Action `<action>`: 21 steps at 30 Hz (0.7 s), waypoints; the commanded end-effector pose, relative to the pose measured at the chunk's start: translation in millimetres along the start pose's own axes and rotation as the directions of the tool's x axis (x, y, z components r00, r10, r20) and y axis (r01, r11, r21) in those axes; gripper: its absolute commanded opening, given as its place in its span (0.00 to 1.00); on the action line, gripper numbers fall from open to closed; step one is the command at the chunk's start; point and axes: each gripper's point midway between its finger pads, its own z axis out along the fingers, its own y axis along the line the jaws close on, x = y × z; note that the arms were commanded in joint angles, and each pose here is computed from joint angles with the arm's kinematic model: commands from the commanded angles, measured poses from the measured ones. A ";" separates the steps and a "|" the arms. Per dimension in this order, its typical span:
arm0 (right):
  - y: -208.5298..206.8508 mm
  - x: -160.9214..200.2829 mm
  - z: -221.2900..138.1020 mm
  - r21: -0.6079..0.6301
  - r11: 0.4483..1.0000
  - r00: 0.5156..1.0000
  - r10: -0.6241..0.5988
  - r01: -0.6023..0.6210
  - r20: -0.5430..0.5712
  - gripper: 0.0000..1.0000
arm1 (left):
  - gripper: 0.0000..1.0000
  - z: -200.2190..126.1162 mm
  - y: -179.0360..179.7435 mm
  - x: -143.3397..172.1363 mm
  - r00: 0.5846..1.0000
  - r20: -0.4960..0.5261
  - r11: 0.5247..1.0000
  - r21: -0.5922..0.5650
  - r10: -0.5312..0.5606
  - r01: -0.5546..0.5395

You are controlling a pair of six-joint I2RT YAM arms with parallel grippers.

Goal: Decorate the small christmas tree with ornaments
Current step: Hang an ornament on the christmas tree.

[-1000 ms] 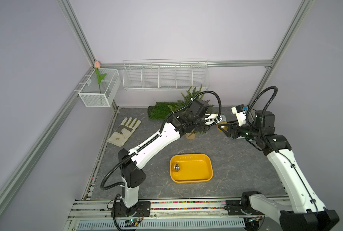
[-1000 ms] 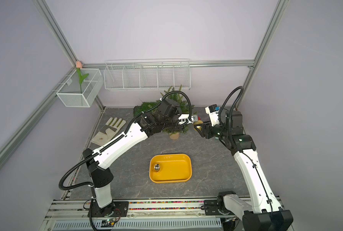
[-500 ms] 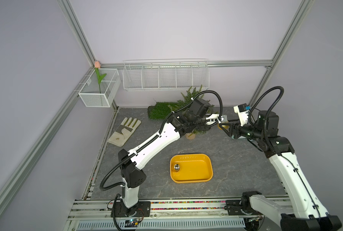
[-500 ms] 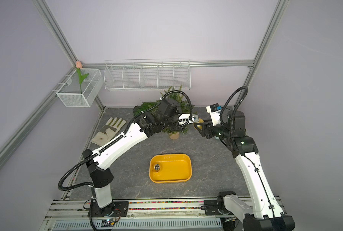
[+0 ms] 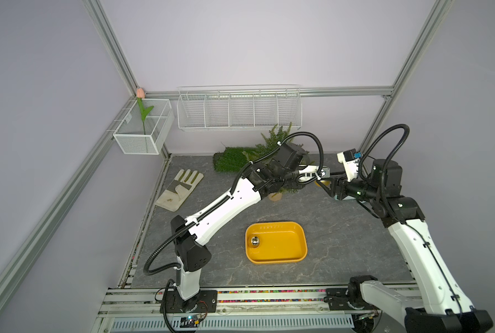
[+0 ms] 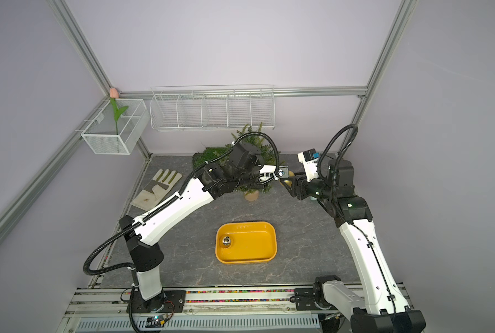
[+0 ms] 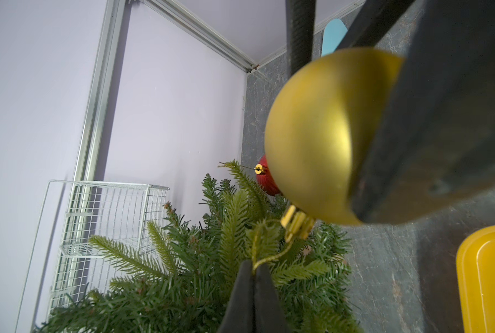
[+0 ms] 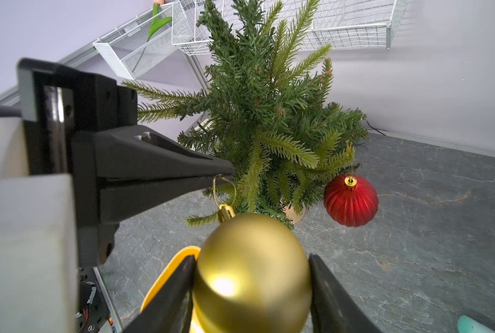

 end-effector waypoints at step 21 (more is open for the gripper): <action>-10.9 -11.0 6.3 0.034 0.999 0.999 -0.030 0.030 0.012 0.39 | 0.00 10.1 10.2 -10.7 0.998 0.017 0.997 -0.055 0.056 -0.055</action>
